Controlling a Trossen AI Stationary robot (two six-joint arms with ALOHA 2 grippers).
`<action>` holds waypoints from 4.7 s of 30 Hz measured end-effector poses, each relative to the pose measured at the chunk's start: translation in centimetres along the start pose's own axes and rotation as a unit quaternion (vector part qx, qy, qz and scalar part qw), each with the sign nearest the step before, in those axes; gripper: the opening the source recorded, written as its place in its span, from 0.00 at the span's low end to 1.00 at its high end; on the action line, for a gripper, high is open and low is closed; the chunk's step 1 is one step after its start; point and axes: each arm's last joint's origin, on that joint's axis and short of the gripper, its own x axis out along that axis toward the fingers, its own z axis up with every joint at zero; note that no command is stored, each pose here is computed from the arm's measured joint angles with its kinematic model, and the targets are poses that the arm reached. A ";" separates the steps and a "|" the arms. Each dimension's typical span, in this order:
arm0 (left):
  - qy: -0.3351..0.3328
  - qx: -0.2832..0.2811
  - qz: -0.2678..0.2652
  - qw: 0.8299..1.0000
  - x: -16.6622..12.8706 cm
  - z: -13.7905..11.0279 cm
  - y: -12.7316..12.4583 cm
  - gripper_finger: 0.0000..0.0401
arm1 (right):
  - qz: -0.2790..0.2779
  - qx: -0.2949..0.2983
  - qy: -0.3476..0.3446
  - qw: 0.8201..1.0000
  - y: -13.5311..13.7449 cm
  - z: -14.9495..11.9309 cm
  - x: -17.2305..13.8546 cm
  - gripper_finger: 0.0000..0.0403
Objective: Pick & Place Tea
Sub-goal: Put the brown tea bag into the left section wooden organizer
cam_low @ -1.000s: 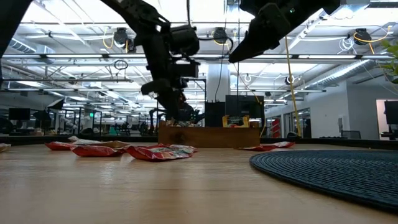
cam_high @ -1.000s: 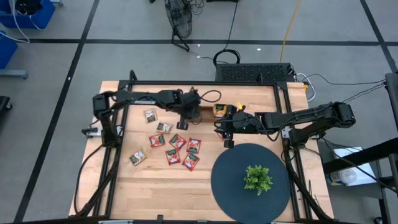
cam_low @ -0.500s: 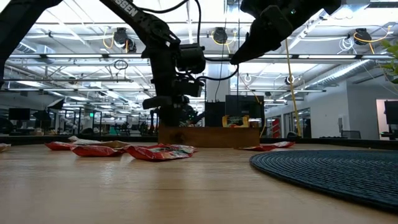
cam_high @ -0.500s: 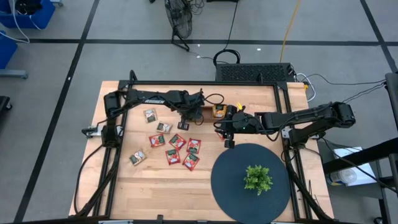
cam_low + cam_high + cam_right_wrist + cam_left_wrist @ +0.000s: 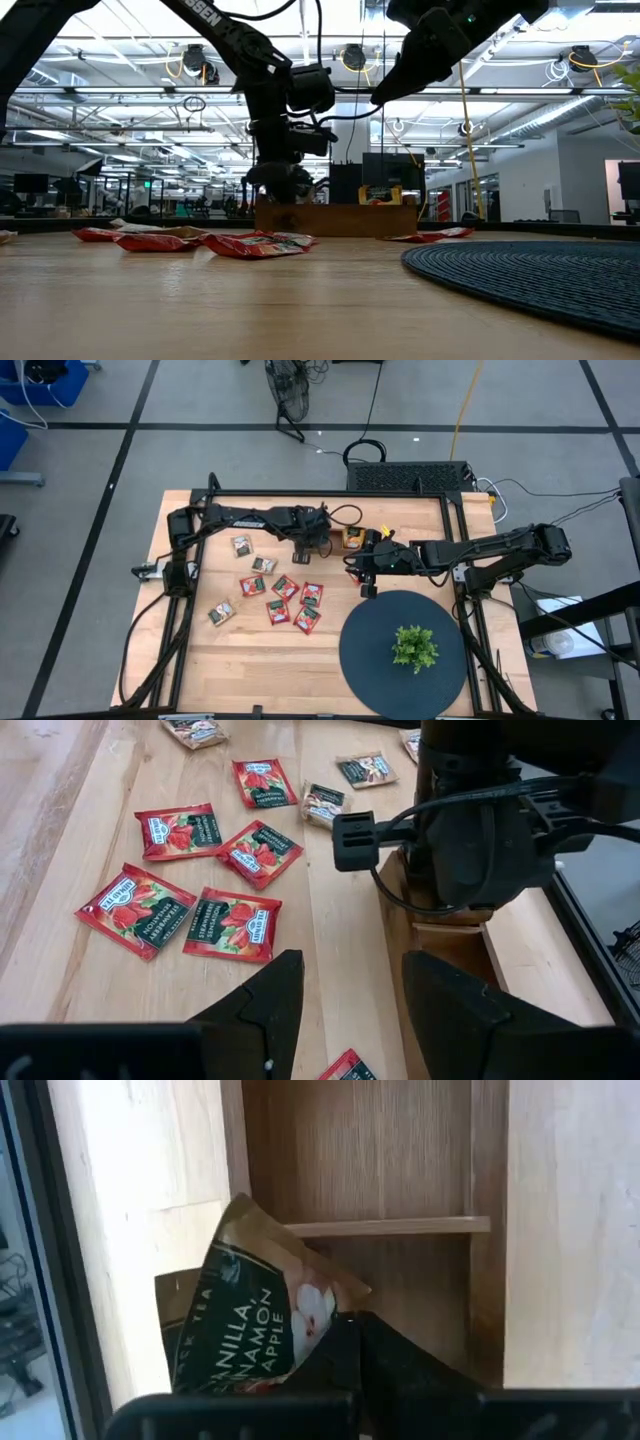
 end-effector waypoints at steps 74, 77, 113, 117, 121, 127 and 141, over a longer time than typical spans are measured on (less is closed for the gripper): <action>0.198 -0.641 0.095 0.736 -3.3 -24.4 7.4 0.59 | -0.018 -0.003 0.066 0.998 0.7 -4.9 1.1 0.39; 0.209 -0.642 0.099 0.731 -2.7 -23.9 8.6 0.54 | -0.018 -0.005 0.066 0.998 0.7 -4.9 1.1 0.39; 0.352 -0.450 -0.174 0.802 2.6 -16.2 4.6 0.02 | -0.017 -0.013 0.052 0.998 0.7 -4.6 1.1 0.39; 0.305 -0.399 -0.177 0.846 1.9 -13.5 3.2 0.04 | -0.018 -0.012 0.048 0.999 0.7 -4.5 1.1 0.39; 0.244 -0.350 -0.174 0.887 -0.2 -11.0 1.9 0.01 | -0.018 -0.011 0.046 0.999 0.7 -4.5 1.1 0.39; 0.189 -0.322 -0.082 0.924 -5.8 -9.0 0.5 0.04 | -0.018 -0.011 0.045 0.999 0.7 -4.5 1.1 0.39; 0.135 -0.381 -0.036 0.914 -6.0 -7.6 -6.1 0.36 | -0.017 -0.024 0.045 0.999 0.7 -4.5 1.1 0.39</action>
